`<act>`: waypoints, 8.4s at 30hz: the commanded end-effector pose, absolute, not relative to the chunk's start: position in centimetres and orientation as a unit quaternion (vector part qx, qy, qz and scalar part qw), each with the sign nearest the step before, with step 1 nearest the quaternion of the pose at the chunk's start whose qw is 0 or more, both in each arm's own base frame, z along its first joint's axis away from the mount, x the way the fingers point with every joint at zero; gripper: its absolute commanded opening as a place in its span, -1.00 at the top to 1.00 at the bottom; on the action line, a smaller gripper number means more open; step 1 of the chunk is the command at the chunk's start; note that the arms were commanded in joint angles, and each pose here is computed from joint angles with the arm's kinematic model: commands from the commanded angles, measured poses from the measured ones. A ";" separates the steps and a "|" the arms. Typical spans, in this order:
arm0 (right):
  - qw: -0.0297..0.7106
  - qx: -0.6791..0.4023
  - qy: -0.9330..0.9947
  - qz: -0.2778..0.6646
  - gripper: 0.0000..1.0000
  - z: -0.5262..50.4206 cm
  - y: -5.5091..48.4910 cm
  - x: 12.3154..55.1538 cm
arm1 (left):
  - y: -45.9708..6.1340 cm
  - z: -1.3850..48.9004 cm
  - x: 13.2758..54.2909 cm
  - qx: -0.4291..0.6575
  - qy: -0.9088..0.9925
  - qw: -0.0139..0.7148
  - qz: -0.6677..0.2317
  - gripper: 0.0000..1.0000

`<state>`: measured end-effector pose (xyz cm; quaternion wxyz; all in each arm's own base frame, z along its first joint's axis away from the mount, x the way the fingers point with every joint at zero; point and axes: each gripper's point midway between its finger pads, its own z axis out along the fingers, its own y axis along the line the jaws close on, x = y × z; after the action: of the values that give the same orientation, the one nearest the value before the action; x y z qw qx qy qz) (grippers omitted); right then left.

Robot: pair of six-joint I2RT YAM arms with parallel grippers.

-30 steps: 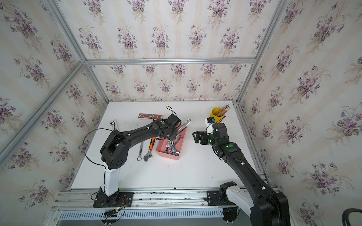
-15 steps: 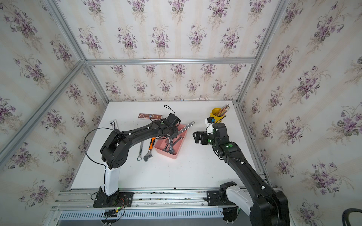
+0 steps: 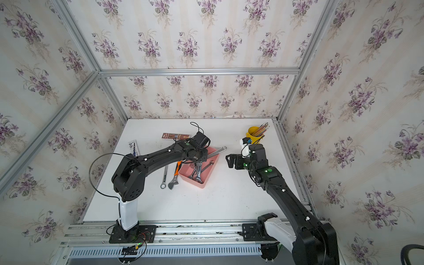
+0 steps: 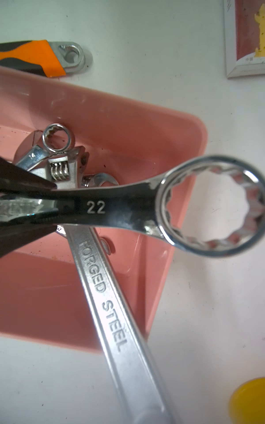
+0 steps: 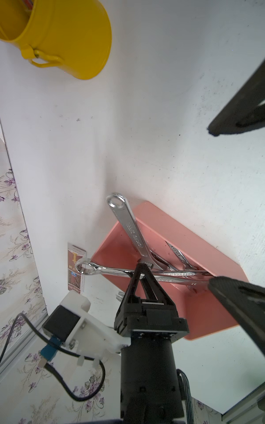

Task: Take out the wrench from the storage box
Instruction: Pick up the wrench from the storage box, then place the wrench at the center of the board, then pick up the wrench from the storage box, then place the wrench at the center of the board.

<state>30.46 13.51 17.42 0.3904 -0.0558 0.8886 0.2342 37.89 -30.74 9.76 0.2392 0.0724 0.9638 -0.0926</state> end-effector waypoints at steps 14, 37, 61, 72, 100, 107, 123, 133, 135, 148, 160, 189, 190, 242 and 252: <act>0.400 -0.050 0.882 0.246 -0.99 18.4 13.9 31.0 | -29.6 16.3 36.4 0.087 0.959 0.248 -0.103 0.87; 0.389 -0.068 0.874 0.282 -0.98 17.8 16.3 30.6 | -14.9 19.2 33.6 0.088 0.969 0.230 -0.007 0.87; 0.381 -0.073 0.878 0.279 -0.99 17.1 17.1 30.8 | -3.8 6.8 36.1 0.037 0.991 0.124 0.040 0.84; 0.378 -0.074 0.880 0.277 -0.99 16.7 17.2 31.2 | -2.7 2.7 36.6 0.023 0.995 0.083 0.040 0.78; 0.369 -0.064 0.885 0.277 -0.98 16.6 17.2 31.3 | -3.4 4.8 36.6 0.009 0.996 0.092 0.008 0.08; 0.349 -0.054 0.894 0.274 -0.94 16.2 18.2 30.8 | -5.7 10.0 36.5 0.001 0.988 0.147 -0.057 -0.07; 0.339 -0.041 0.902 0.264 -0.91 15.7 19.5 29.9 | -19.4 15.1 32.8 0.060 0.972 0.185 -0.130 -0.23; 0.352 -0.021 0.903 0.244 -0.94 15.9 18.1 29.6 | -24.8 11.6 32.5 0.064 0.981 0.160 -0.086 -0.20; 0.355 -0.019 0.903 0.241 -0.94 16.0 17.9 29.6 | -25.4 10.4 32.5 0.057 0.983 0.151 -0.086 -0.19; 0.356 -0.019 0.904 0.235 -0.95 15.7 17.5 29.3 | -28.0 4.7 32.4 0.028 0.989 0.124 -0.072 0.04; 0.354 -0.015 0.905 0.236 -0.96 15.3 16.7 29.1 | -28.8 2.3 31.9 0.016 0.992 0.104 -0.073 0.40; 0.365 -0.019 0.901 0.233 -0.96 15.6 15.9 29.1 | -30.1 10.3 32.3 0.028 0.980 0.154 -0.125 1.00; 0.366 -0.019 0.901 0.233 -0.96 15.6 15.9 29.1 | -29.9 10.8 32.3 0.035 0.979 0.156 -0.123 1.00; 0.358 -0.042 0.893 0.269 -0.95 15.9 19.0 30.6 | 3.6 4.1 36.5 0.018 0.998 0.065 0.007 1.00; 0.354 -0.043 0.894 0.271 -0.95 15.6 19.3 30.8 | 3.9 1.8 34.6 0.017 0.999 0.025 0.017 0.86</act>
<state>30.38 19.01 14.99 0.3456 -0.0427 0.8993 0.2645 34.82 3.73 2.18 0.0302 0.0140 0.9994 0.0119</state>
